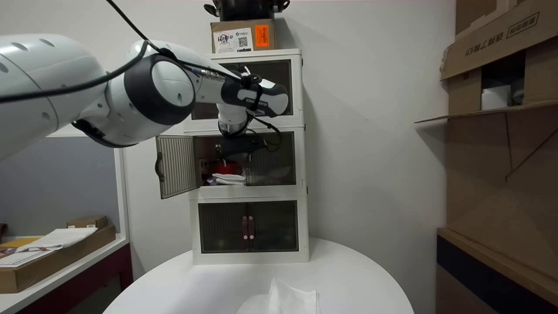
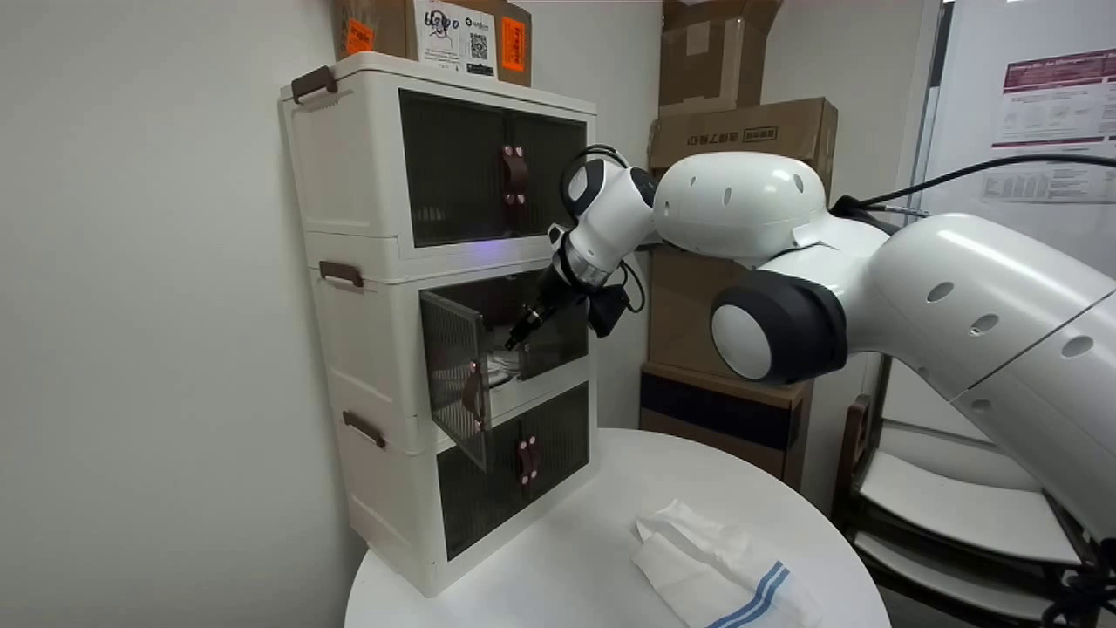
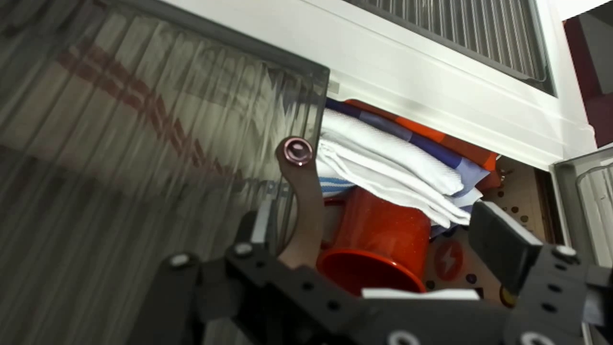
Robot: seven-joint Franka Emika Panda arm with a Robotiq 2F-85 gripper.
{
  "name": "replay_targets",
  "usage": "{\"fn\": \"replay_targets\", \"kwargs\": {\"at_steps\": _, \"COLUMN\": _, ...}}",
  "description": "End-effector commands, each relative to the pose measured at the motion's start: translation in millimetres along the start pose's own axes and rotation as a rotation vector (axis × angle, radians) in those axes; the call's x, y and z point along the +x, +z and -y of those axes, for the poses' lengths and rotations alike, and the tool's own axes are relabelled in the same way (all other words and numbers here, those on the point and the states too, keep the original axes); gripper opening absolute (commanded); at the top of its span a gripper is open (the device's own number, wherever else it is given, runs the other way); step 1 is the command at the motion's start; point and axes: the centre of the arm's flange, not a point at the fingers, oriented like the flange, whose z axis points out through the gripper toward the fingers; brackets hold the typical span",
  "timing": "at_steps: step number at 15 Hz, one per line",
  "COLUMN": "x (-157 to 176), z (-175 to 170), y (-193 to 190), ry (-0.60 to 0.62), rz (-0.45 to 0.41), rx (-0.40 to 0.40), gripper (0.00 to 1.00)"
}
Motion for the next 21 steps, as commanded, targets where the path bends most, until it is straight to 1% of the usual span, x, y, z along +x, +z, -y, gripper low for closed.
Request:
{"fn": "replay_targets", "kwargs": {"at_steps": 1, "x": 0, "z": 0, "y": 0, "ry": 0.0, "rz": 0.0, "rx": 0.0, "gripper": 1.0}}
{"fn": "replay_targets", "kwargs": {"at_steps": 3, "x": 0, "z": 0, "y": 0, "ry": 0.0, "rz": 0.0, "rx": 0.0, "gripper": 1.0}}
{"fn": "replay_targets", "kwargs": {"at_steps": 4, "x": -6, "z": -4, "y": -7, "ry": -0.009, "rz": 0.028, "rx": -0.03, "gripper": 1.0}}
{"fn": "replay_targets", "kwargs": {"at_steps": 6, "x": -21, "z": -15, "y": -24, "ry": -0.008, "rz": 0.066, "rx": -0.027, "gripper": 1.0}}
{"fn": "replay_targets", "kwargs": {"at_steps": 8, "x": -45, "z": -30, "y": -49, "ry": -0.011, "rz": 0.128, "rx": 0.014, "gripper": 1.0}}
{"fn": "replay_targets", "kwargs": {"at_steps": 9, "x": -56, "z": -36, "y": -63, "ry": -0.019, "rz": 0.157, "rx": 0.054, "gripper": 1.0}}
{"fn": "replay_targets", "kwargs": {"at_steps": 10, "x": -74, "z": -45, "y": -76, "ry": -0.064, "rz": 0.192, "rx": 0.095, "gripper": 1.0}}
{"fn": "replay_targets", "kwargs": {"at_steps": 11, "x": -89, "z": -49, "y": -83, "ry": -0.094, "rz": 0.207, "rx": 0.116, "gripper": 1.0}}
{"fn": "replay_targets", "kwargs": {"at_steps": 12, "x": -102, "z": -55, "y": -83, "ry": -0.122, "rz": 0.211, "rx": 0.145, "gripper": 1.0}}
{"fn": "replay_targets", "kwargs": {"at_steps": 15, "x": -151, "z": -70, "y": -82, "ry": -0.211, "rz": 0.299, "rx": 0.179, "gripper": 1.0}}
{"fn": "replay_targets", "kwargs": {"at_steps": 17, "x": -179, "z": -83, "y": -89, "ry": -0.295, "rz": 0.363, "rx": 0.158, "gripper": 1.0}}
{"fn": "replay_targets", "kwargs": {"at_steps": 18, "x": -191, "z": -90, "y": -97, "ry": -0.329, "rz": 0.394, "rx": 0.124, "gripper": 1.0}}
{"fn": "replay_targets", "kwargs": {"at_steps": 19, "x": -201, "z": -98, "y": -111, "ry": -0.359, "rz": 0.422, "rx": 0.07, "gripper": 1.0}}
{"fn": "replay_targets", "kwargs": {"at_steps": 21, "x": -211, "z": -121, "y": -155, "ry": -0.397, "rz": 0.456, "rx": -0.044, "gripper": 1.0}}
